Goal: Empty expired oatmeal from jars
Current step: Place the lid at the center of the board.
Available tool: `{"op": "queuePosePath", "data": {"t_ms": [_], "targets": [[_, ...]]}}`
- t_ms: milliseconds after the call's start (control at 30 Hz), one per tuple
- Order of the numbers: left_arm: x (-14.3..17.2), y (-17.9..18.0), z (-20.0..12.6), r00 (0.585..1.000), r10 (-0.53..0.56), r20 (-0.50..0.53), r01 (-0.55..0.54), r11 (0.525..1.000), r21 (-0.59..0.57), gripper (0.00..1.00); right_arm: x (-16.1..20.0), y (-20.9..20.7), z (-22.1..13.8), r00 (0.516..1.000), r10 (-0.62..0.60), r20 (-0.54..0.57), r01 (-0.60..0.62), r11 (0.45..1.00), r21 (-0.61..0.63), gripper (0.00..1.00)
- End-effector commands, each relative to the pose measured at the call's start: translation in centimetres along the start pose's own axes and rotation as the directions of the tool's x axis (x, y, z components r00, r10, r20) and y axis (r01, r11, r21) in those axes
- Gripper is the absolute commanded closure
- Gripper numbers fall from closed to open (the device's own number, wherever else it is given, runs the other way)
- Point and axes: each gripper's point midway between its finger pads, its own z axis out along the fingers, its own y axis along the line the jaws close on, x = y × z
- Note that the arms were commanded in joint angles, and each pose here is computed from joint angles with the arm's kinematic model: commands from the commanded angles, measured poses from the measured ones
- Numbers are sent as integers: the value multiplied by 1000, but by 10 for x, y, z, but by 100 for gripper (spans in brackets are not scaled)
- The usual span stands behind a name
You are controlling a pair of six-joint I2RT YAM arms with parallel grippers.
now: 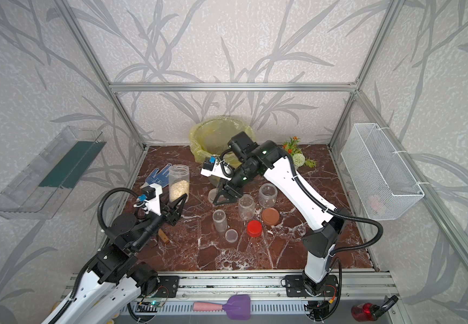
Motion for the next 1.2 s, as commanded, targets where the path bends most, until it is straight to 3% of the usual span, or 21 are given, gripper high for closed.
{"op": "queuePosePath", "data": {"t_ms": [0, 100, 167, 333, 433, 600, 733, 967, 1067, 1167], "targets": [[2, 51, -27, 997, -73, 36, 80, 961, -266, 100, -11, -17, 36, 1000, -15, -4, 15, 994, 107, 99], [0, 56, -41, 996, -74, 54, 86, 956, -279, 100, -8, -28, 81, 997, 3, -72, 8, 987, 158, 97], [5, 70, -51, 992, -119, 53, 130, 927, -352, 100, -2, -35, 110, 989, 19, -146, 9, 982, 189, 97], [7, 86, -72, 989, -130, 73, 148, 895, -421, 100, 14, -47, 175, 945, 27, -326, 54, 970, 238, 95], [6, 84, -75, 985, -129, 117, 165, 904, -395, 100, 22, -60, 198, 925, 14, -379, 93, 961, 262, 94], [13, 82, -69, 987, -126, 102, 156, 911, -383, 100, 36, -82, 222, 911, 11, -411, 125, 945, 302, 90], [16, 81, -63, 990, -120, 79, 141, 911, -388, 100, 55, -87, 237, 890, 26, -456, 117, 952, 281, 70], [13, 78, -60, 991, -109, 74, 129, 917, -378, 100, 80, -93, 262, 871, 47, -489, 93, 962, 257, 56], [12, 78, -60, 991, -108, 76, 129, 917, -377, 100, 78, -92, 264, 880, 49, -473, 81, 965, 250, 42], [12, 77, -59, 991, -107, 74, 127, 920, -372, 100, 69, -87, 261, 893, 35, -449, 82, 968, 239, 37]]}}
